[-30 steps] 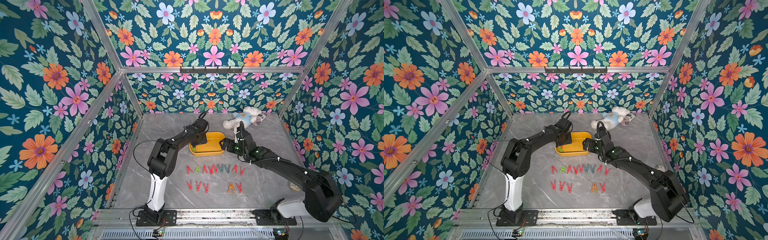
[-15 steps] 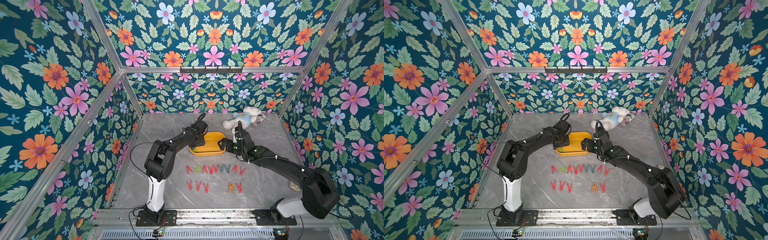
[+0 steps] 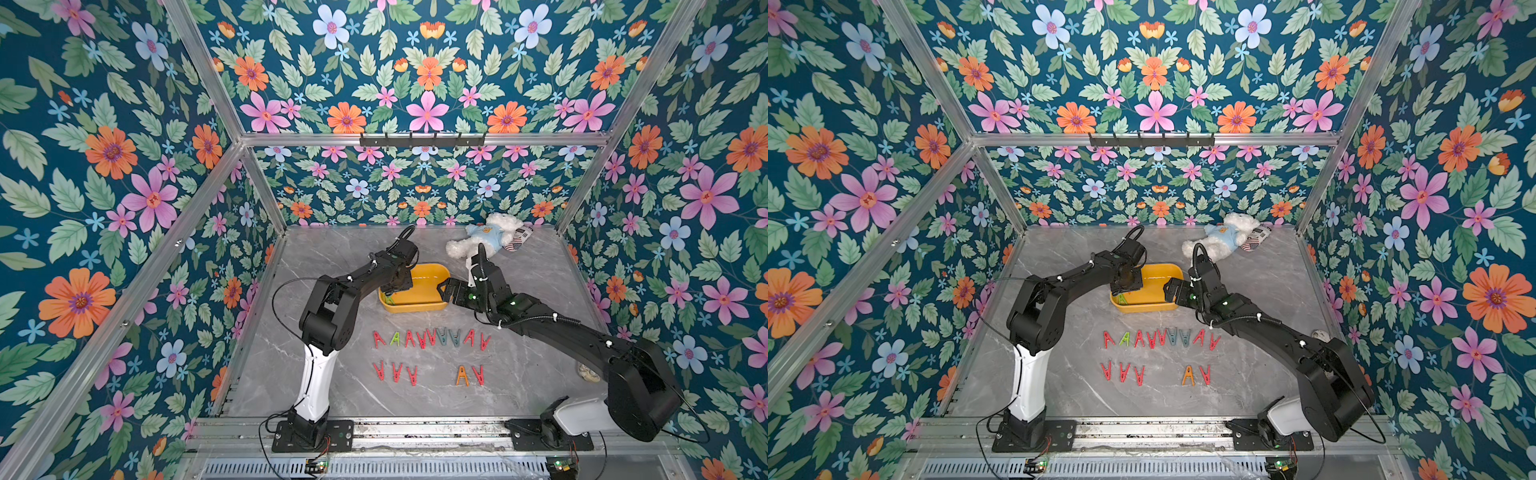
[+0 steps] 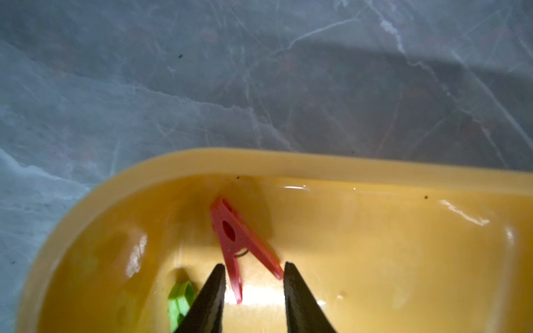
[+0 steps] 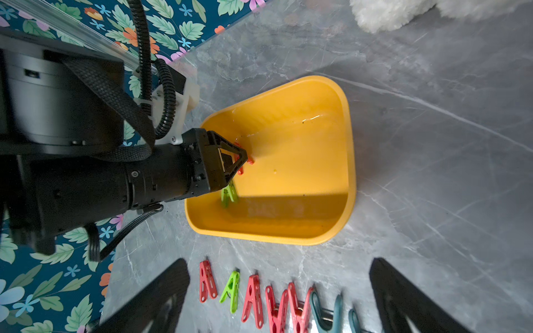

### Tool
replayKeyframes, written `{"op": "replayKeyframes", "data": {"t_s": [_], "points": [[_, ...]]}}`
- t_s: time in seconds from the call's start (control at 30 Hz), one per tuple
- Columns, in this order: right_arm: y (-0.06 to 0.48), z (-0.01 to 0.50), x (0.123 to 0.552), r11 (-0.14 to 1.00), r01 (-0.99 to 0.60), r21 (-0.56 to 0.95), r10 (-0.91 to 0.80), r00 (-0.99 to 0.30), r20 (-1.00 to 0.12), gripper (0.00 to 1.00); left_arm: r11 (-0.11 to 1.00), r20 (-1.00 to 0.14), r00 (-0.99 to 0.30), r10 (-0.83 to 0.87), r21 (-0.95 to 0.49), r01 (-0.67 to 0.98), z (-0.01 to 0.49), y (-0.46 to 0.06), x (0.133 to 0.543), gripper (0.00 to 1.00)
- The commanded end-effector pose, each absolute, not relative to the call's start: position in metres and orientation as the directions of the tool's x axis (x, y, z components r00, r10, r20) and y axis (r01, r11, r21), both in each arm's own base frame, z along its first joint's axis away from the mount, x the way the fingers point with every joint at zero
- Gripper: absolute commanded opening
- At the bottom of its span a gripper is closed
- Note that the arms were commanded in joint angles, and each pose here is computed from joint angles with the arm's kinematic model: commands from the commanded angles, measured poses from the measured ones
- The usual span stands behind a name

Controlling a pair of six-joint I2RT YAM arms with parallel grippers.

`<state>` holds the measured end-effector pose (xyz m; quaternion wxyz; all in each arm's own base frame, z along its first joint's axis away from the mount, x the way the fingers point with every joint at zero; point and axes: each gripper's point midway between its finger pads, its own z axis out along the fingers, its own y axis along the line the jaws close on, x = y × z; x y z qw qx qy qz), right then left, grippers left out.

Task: Take the clothespins out of the storage box
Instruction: Pick up the clothespin from the storage box.

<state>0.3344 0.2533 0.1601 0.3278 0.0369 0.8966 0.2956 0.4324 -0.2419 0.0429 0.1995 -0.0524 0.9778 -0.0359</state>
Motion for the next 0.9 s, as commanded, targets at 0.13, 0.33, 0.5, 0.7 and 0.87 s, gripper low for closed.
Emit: {"op": "replayKeyframes", "data": {"t_s": [0.13, 0.33, 0.5, 0.7, 0.87], "points": [[0.254, 0.163, 0.338, 0.823, -0.133, 0.552, 0.264, -0.771, -0.579, 0.99, 0.993, -0.372, -0.922, -0.111, -0.087, -0.084, 0.045, -0.242, 0.428, 0.38], [0.254, 0.163, 0.338, 0.823, -0.132, 0.553, 0.265, -0.772, -0.578, 0.99, 0.993, -0.373, -0.92, -0.12, -0.065, -0.103, 0.046, -0.238, 0.425, 0.36], [0.253, 0.162, 0.337, 0.824, -0.13, 0.552, 0.267, -0.77, -0.579, 0.99, 0.987, -0.378, -0.912, -0.162, -0.042, -0.158, 0.049, -0.224, 0.415, 0.33], [0.255, 0.162, 0.337, 0.818, -0.134, 0.559, 0.267, -0.773, -0.575, 0.99, 0.985, -0.351, -0.92, -0.174, -0.046, -0.168, 0.037, -0.225, 0.41, 0.32], [0.254, 0.162, 0.337, 0.819, -0.131, 0.558, 0.268, -0.773, -0.576, 0.99, 0.985, -0.339, -0.925, -0.173, -0.06, -0.162, 0.027, -0.229, 0.411, 0.32]]}}
